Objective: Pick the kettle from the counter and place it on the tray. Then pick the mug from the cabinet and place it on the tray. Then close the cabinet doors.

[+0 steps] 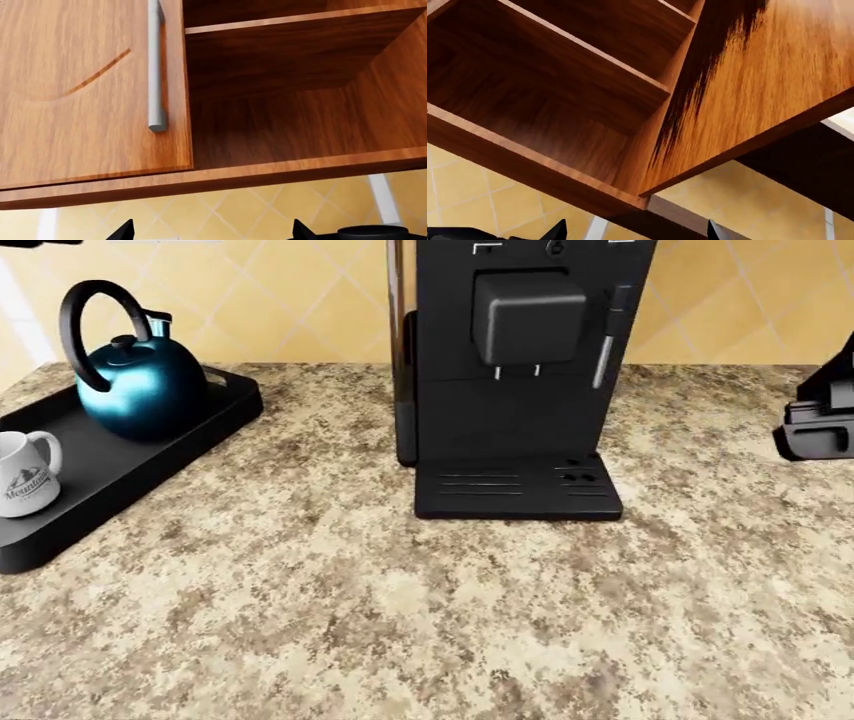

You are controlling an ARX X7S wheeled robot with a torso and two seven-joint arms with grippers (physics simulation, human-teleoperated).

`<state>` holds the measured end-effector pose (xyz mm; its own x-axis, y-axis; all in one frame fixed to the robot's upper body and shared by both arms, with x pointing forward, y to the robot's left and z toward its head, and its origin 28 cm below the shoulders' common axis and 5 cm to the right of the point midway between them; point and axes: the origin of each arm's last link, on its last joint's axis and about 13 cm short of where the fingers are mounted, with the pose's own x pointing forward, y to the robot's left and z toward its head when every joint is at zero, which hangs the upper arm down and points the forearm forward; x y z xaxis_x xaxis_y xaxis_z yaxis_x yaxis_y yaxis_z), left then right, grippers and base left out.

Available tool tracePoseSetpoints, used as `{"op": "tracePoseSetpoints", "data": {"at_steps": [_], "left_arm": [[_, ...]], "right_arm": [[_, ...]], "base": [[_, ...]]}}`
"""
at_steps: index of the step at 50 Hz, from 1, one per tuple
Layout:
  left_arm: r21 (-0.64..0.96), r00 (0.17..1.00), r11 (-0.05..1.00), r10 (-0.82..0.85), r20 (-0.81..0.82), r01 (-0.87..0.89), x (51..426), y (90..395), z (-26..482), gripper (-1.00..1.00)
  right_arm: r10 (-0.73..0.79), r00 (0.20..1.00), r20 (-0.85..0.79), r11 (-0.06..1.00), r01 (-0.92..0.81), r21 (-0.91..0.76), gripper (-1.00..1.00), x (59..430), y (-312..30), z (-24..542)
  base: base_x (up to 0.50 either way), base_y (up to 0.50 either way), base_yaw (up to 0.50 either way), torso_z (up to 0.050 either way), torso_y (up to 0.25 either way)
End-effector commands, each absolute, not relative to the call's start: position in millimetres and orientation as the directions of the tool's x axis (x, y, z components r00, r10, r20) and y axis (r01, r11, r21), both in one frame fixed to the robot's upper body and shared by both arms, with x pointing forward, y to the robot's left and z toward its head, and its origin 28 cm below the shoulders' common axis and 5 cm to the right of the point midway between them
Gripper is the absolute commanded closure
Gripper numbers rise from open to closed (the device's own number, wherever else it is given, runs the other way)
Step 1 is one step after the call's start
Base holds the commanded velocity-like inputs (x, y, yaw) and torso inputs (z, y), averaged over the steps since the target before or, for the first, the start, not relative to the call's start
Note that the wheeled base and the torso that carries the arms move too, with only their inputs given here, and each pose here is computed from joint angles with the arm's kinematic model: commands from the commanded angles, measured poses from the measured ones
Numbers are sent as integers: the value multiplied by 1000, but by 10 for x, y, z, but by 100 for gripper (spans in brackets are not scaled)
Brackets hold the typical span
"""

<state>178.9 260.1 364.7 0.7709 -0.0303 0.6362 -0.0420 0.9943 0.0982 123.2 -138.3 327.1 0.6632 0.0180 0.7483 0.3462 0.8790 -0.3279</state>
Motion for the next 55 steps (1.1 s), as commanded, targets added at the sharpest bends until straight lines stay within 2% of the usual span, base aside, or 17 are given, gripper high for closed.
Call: {"op": "tracePoseSetpoints", "data": {"at_steps": [1,29,44,55], "left_arm": [[96,770,994,-22,638,-51,1786,2616,3657,-100],[95,771,994,-15,637,-60,1793,2647,3667,-100],[98,768,994,-18,640,-58,1772,2645,3701,-100],[99,769,993,-17,639,-61,1759,2660,3698,-100]], "right_arm": [[-42,640,767,924,318,-214,-100,1196,-1570,3307],[-192,608,770,888,442,-127,-100,875,-1935,3151],[-201,553,809,830,534,-158,-100,721,-2088,3542],[-216,526,823,806,572,-155,-100,824,-2224,3826]], "base": [[0,0,0,0,0],[0,0,0,0,0],[0,0,0,0,0],[0,0,0,0,0]]}}
